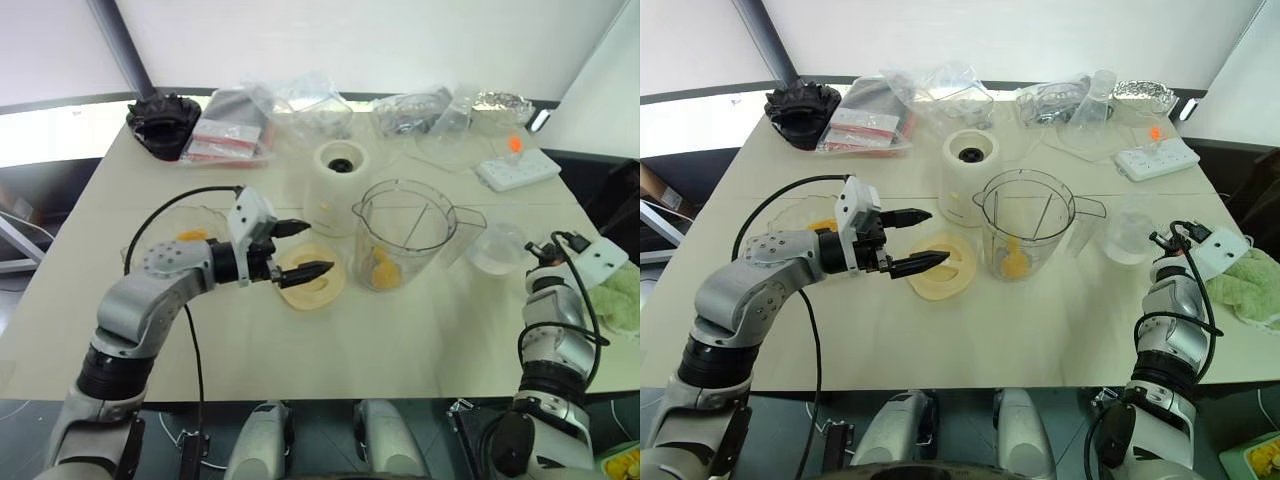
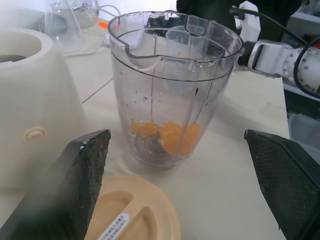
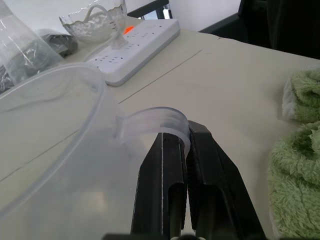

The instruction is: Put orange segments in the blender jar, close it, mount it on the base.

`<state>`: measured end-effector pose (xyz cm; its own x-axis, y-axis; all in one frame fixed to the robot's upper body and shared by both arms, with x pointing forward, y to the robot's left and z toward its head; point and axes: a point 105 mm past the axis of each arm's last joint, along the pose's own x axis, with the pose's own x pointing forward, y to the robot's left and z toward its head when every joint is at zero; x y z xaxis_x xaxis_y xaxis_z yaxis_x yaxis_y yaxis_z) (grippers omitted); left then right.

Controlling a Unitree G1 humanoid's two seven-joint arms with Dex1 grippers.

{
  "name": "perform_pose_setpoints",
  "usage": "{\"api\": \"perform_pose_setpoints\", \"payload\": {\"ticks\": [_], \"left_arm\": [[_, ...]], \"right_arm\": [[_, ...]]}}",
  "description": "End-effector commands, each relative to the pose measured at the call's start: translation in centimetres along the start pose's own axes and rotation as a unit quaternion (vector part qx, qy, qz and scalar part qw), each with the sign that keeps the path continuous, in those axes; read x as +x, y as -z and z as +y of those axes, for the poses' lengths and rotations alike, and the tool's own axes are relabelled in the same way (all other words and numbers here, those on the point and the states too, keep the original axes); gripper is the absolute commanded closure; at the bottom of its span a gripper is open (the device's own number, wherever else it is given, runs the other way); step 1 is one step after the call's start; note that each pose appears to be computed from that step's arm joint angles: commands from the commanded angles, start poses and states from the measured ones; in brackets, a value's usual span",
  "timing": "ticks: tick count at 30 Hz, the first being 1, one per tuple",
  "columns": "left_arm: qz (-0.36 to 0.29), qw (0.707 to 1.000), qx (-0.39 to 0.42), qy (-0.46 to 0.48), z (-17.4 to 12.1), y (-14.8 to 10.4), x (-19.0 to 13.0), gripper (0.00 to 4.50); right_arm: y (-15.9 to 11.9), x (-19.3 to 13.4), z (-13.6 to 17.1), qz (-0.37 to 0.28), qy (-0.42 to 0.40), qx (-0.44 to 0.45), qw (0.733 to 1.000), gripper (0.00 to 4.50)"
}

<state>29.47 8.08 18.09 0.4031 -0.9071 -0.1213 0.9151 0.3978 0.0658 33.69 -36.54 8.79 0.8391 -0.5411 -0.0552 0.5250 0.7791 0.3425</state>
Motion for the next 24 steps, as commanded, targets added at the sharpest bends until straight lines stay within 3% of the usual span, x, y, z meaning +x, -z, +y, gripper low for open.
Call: {"api": "perform_pose_setpoints", "payload": {"ticks": [1,3,10,24], "left_arm": [[-0.011,1.0,0.021,0.006,-0.3,-1.1,0.0,0.0],[-0.012,1.0,0.021,0.006,-0.3,-1.1,0.1,0.0],[-0.013,1.0,0.021,0.007,-0.4,-1.1,0.2,0.0],[-0.015,1.0,0.017,0.011,-0.5,-0.9,0.4,0.0]], "right_arm": [[-0.3,-0.2,-0.2,-0.006,-0.006,-0.003,1.0,4.19],[-0.3,-0.2,-0.2,-0.006,-0.006,-0.012,1.0,3.51],[-0.1,-0.4,-0.5,0.002,0.002,-0.035,0.999,0.04],[-0.7,-4.0,-0.6,-0.002,-0.013,-0.06,0.998,0.04]]}}
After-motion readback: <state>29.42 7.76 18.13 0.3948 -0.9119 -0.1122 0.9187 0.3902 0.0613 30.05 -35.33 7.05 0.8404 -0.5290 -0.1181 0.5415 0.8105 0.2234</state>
